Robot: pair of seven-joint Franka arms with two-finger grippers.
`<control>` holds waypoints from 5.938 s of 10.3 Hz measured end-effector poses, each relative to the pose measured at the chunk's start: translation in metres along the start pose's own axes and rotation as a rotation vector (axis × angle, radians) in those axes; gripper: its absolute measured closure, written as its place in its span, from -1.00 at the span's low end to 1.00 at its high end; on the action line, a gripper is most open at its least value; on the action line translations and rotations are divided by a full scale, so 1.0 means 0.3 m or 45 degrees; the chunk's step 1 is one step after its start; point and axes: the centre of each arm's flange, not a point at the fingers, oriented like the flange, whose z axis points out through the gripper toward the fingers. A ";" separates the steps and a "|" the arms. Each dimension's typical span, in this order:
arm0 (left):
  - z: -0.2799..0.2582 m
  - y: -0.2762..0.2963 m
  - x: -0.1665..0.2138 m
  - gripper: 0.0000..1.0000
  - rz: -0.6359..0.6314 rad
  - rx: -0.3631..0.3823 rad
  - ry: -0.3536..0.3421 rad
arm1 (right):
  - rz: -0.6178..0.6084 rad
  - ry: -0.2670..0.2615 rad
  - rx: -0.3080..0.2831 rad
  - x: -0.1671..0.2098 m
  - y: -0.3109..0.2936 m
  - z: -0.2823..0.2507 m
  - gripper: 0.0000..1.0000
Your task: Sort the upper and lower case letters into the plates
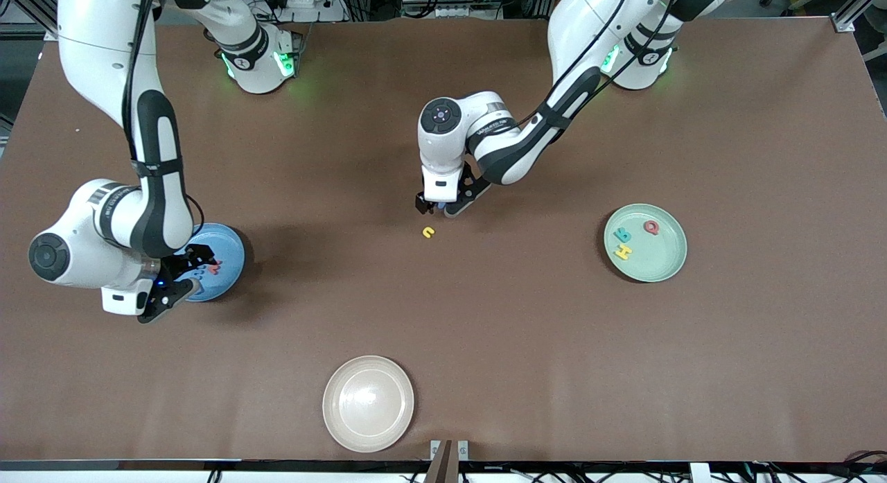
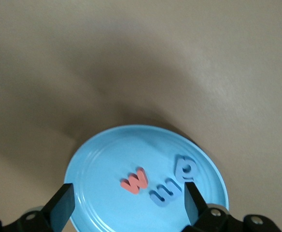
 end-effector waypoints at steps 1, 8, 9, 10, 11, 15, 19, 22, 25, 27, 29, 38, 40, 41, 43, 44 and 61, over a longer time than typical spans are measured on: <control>0.009 -0.002 -0.009 -1.00 0.004 0.004 -0.002 | -0.012 0.001 -0.007 0.015 -0.015 0.002 -1.00; 0.086 -0.010 -0.017 -1.00 -0.012 0.009 -0.020 | -0.012 0.000 -0.013 0.016 -0.012 0.005 -1.00; 0.097 -0.012 -0.013 -1.00 0.001 0.010 -0.004 | -0.012 0.000 -0.013 0.016 -0.012 0.005 -1.00; 0.109 -0.015 -0.010 -1.00 0.020 0.010 0.016 | -0.012 0.000 -0.013 0.016 -0.012 0.005 -1.00; 0.126 -0.019 -0.009 -1.00 0.028 0.017 0.023 | -0.012 0.000 -0.013 0.016 -0.012 0.005 -1.00; 0.130 -0.013 -0.010 -0.62 0.028 0.010 0.020 | -0.012 0.000 -0.013 0.016 -0.012 0.006 -1.00; 0.124 -0.007 -0.009 -0.39 0.023 0.004 0.020 | -0.012 0.000 -0.013 0.016 -0.012 0.005 -1.00; 0.120 -0.005 -0.010 -0.27 -0.006 0.001 0.021 | -0.012 0.000 -0.013 0.016 -0.012 0.005 -1.00; 0.117 0.001 -0.008 -0.23 -0.117 -0.005 0.020 | -0.013 0.000 -0.013 0.017 -0.013 0.006 -1.00; 0.117 0.008 -0.019 -0.23 -0.172 -0.011 0.017 | -0.015 0.000 -0.014 0.019 -0.016 0.005 -1.00; 0.117 0.020 -0.047 -0.23 -0.190 -0.020 0.011 | -0.015 0.000 -0.014 0.020 -0.016 0.005 -1.00; 0.105 0.040 -0.026 0.30 -0.031 -0.035 0.016 | -0.022 0.001 -0.019 0.048 -0.045 0.002 -1.00; 0.105 0.041 -0.021 0.30 -0.015 -0.036 0.017 | 0.000 0.000 -0.025 0.092 -0.095 -0.002 -1.00; 0.103 0.044 -0.012 0.30 -0.004 -0.037 0.019 | 0.012 -0.002 -0.027 0.112 -0.121 -0.001 -1.00; 0.092 0.051 0.046 0.30 0.031 -0.015 0.035 | 0.026 -0.005 -0.029 0.143 -0.165 0.002 -1.00; 0.082 0.049 0.074 0.30 0.037 0.009 0.042 | 0.019 -0.007 -0.030 0.156 -0.184 0.004 -1.00; -0.123 -0.755 1.523 0.30 0.860 0.321 -0.328 | -0.177 0.095 -0.181 0.627 -1.500 0.196 -1.00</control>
